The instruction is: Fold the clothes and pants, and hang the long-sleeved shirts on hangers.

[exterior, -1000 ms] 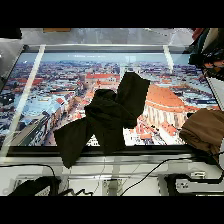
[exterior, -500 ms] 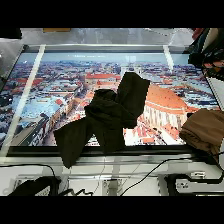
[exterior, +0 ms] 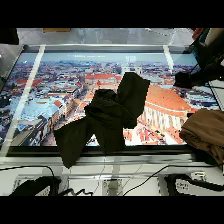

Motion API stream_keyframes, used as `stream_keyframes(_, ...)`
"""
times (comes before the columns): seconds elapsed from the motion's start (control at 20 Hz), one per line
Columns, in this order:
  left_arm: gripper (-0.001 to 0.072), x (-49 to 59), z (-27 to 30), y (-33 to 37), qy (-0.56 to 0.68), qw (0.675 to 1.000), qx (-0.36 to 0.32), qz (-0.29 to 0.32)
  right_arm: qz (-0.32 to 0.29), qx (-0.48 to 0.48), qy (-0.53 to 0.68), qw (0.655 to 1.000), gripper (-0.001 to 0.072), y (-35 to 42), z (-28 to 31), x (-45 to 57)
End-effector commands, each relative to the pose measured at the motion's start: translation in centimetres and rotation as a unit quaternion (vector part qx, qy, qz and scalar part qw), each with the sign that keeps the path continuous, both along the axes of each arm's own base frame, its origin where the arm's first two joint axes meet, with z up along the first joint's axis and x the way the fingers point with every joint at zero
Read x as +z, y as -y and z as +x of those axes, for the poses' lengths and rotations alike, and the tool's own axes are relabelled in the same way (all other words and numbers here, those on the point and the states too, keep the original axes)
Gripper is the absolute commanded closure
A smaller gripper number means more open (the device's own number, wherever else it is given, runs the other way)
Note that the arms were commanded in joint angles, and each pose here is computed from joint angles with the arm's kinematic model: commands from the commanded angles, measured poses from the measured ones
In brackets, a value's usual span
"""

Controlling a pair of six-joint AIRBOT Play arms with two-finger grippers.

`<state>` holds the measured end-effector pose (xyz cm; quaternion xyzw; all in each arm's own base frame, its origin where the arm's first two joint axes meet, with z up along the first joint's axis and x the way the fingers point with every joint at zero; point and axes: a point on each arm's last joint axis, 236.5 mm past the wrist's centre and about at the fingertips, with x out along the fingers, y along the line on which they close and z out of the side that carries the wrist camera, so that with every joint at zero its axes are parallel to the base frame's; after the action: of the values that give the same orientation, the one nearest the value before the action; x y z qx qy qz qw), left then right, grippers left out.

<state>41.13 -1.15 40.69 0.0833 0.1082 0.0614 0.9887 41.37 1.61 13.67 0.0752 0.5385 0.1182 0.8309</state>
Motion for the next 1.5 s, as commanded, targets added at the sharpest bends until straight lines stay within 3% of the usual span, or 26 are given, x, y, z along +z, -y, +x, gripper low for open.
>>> stream_keyframes(0.0, 0.0002, -1.8, -2.3, -1.3, -0.052, 0.998, 0.023, -0.012, 0.063, 0.042, -0.048, 0.996, 0.0689, -3.7, -5.5, -3.0)
stream_keyframes(0.45, 0.0002, -4.2, -5.9, -1.3, -0.119, 0.991, 0.026, -0.051, 0.231, 0.069, -0.132, 0.962, 0.0689, -12.4, -21.7, -11.0)
stream_keyframes(0.65, 0.0002, -5.1, -6.0, 0.2, -0.136, 0.988, -0.001, -0.072, 0.278, 0.095, -0.147, 0.944, 0.0679, -17.0, -25.0, -13.1)
stream_keyframes(0.7, 0.0002, -5.2, -6.0, 0.8, -0.139, 0.987, -0.011, -0.080, 0.276, 0.093, -0.142, 0.946, 0.0575, -17.7, -24.9, -13.8)
stream_keyframes(0.75, 0.0002, -5.3, -6.1, 1.4, -0.142, 0.986, -0.021, -0.087, 0.272, 0.082, -0.140, 0.949, 0.0392, -18.5, -24.7, -14.6)
stream_keyframes(0.8, 0.0002, -5.4, -6.1, 1.8, -0.144, 0.985, -0.028, -0.093, 0.266, 0.068, -0.138, 0.952, 0.0338, -19.2, -24.4, -15.3)
stream_keyframes(0.95, 0.0002, -5.4, -6.1, 2.0, -0.145, 0.984, -0.030, -0.095, 0.253, 0.053, -0.137, 0.956, 0.0314, -21.4, -23.8, -17.2)
stream_keyframes(1.1, 0.0002, -5.5, -6.1, 2.1, -0.146, 0.984, -0.033, -0.097, 0.260, 0.044, -0.193, 0.945, 0.0155, -23.3, -25.1, -19.2)
stream_keyframes(1.45, 0.0002, -5.5, -6.1, 2.1, -0.146, 0.984, -0.033, -0.097, 0.271, -0.071, -0.270, 0.921, 0.0173, -24.4, -23.7, -24.3)
